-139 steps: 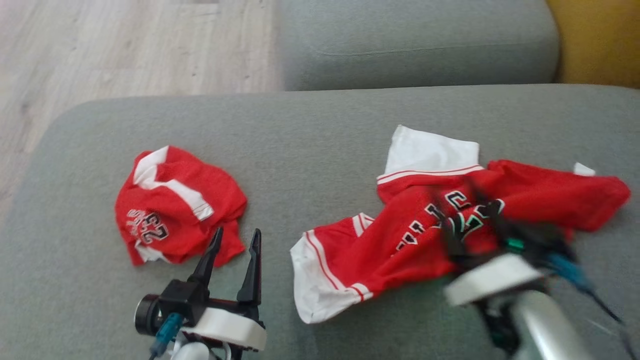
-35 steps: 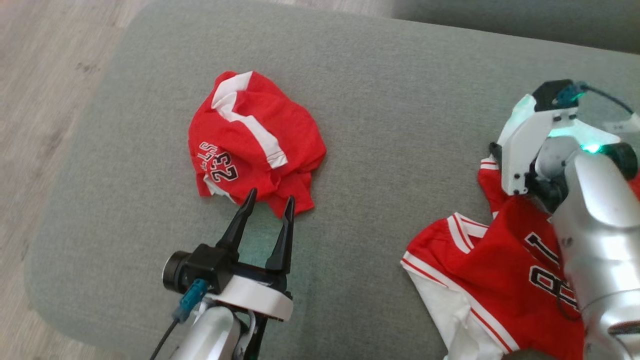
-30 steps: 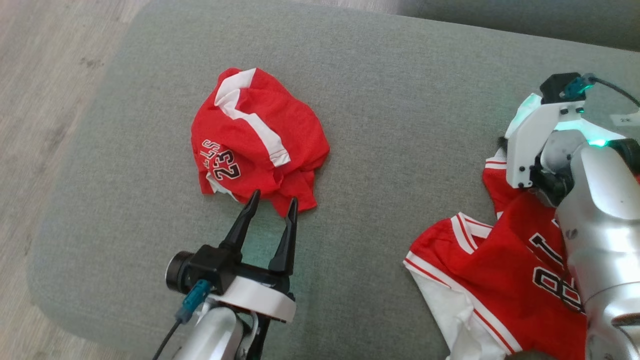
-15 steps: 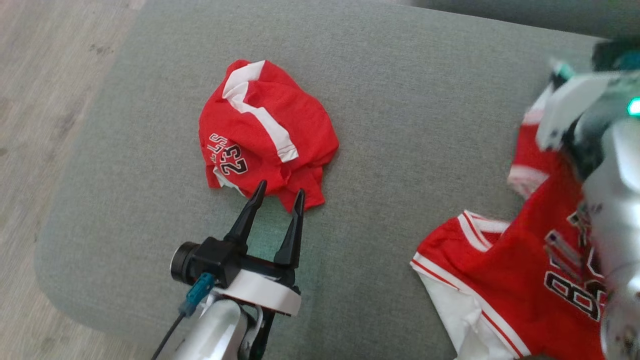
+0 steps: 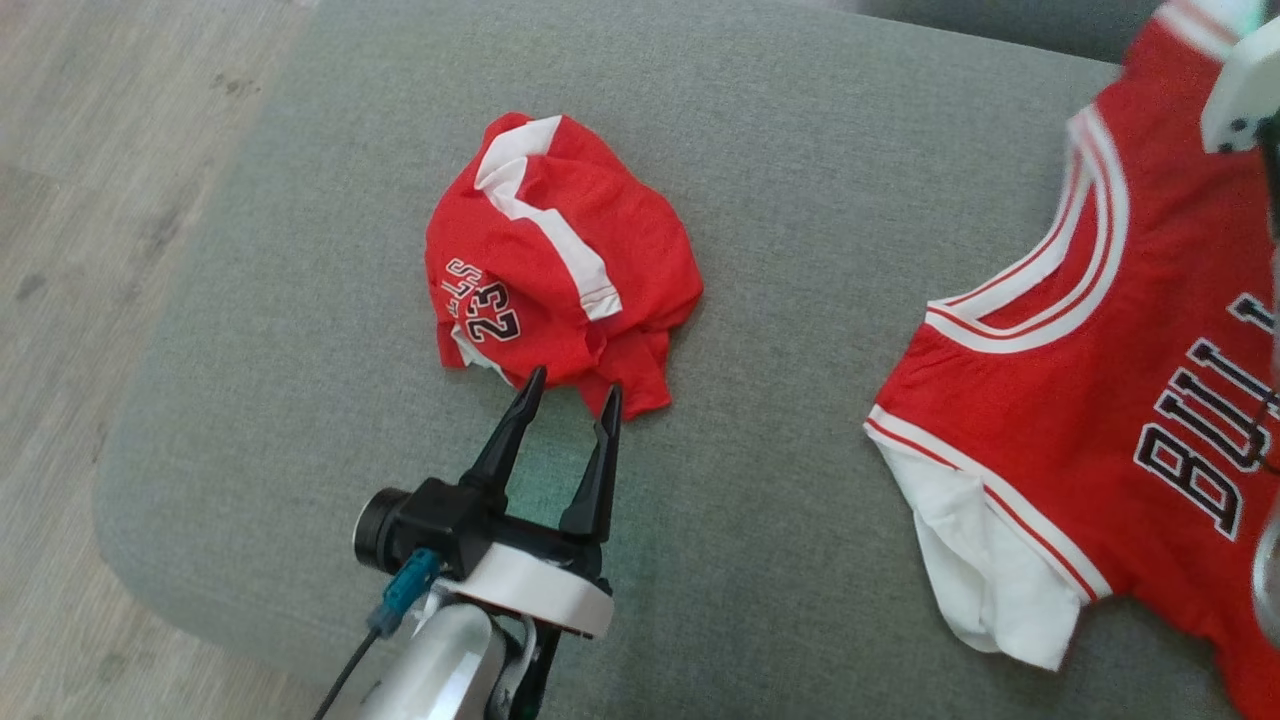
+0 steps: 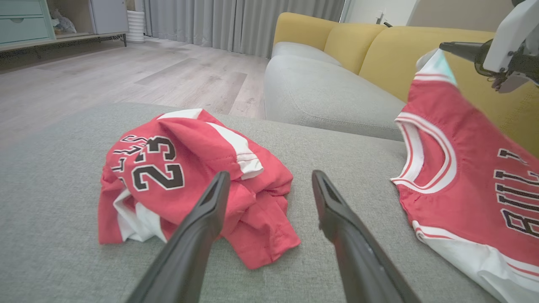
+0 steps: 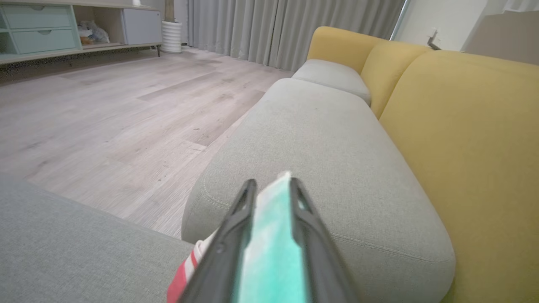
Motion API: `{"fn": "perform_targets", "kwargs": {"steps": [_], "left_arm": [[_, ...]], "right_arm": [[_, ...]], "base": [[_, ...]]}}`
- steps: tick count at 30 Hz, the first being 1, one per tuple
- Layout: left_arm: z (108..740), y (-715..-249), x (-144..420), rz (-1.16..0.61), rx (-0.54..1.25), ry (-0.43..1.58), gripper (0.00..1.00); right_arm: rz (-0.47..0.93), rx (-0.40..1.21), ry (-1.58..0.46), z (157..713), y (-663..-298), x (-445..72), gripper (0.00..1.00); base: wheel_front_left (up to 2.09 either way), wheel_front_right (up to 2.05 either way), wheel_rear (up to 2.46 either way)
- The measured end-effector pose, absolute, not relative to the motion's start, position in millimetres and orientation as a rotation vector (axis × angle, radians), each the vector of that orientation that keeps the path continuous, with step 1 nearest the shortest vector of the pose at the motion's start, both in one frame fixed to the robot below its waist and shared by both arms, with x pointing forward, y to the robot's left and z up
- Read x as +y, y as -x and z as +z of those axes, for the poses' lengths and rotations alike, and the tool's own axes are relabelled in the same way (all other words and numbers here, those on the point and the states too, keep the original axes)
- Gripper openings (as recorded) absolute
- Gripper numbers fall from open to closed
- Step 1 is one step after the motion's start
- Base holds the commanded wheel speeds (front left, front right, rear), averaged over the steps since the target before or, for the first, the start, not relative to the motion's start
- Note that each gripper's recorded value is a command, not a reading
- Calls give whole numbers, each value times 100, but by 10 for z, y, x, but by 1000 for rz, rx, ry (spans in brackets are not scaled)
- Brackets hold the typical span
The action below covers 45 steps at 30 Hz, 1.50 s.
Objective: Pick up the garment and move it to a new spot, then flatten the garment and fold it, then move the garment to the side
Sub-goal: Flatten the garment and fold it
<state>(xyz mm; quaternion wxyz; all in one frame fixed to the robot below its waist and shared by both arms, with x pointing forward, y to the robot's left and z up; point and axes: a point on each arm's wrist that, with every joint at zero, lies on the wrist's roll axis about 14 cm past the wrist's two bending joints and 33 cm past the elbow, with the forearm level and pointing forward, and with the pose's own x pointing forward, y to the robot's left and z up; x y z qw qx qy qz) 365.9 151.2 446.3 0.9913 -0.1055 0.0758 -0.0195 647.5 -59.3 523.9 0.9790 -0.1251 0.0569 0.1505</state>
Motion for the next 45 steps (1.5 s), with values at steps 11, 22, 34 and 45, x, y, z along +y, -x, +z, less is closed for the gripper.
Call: {"fn": "perform_targets", "kwargs": {"steps": [11, 22, 34, 45], "left_arm": [[4552, -3741, 1418, -74, 121, 210, 100], [4694, -3710, 1264, -124, 74, 221, 100], [4840, -3645, 941, -227, 33, 221, 100], [4730, -3550, 886, -245, 64, 219, 100]], "right_arm": [[358, 241, 163, 4762, -5993, -440, 100], [293, 138, -69, 4996, -5412, -692, 100], [220, 137, -219, 4520, -3973, -1161, 100], [176, 129, -229, 4522, -3559, -1312, 100]], "base": [[0, 0, 0], [0, 0, 0], [0, 0, 0], [0, 0, 0]]}}
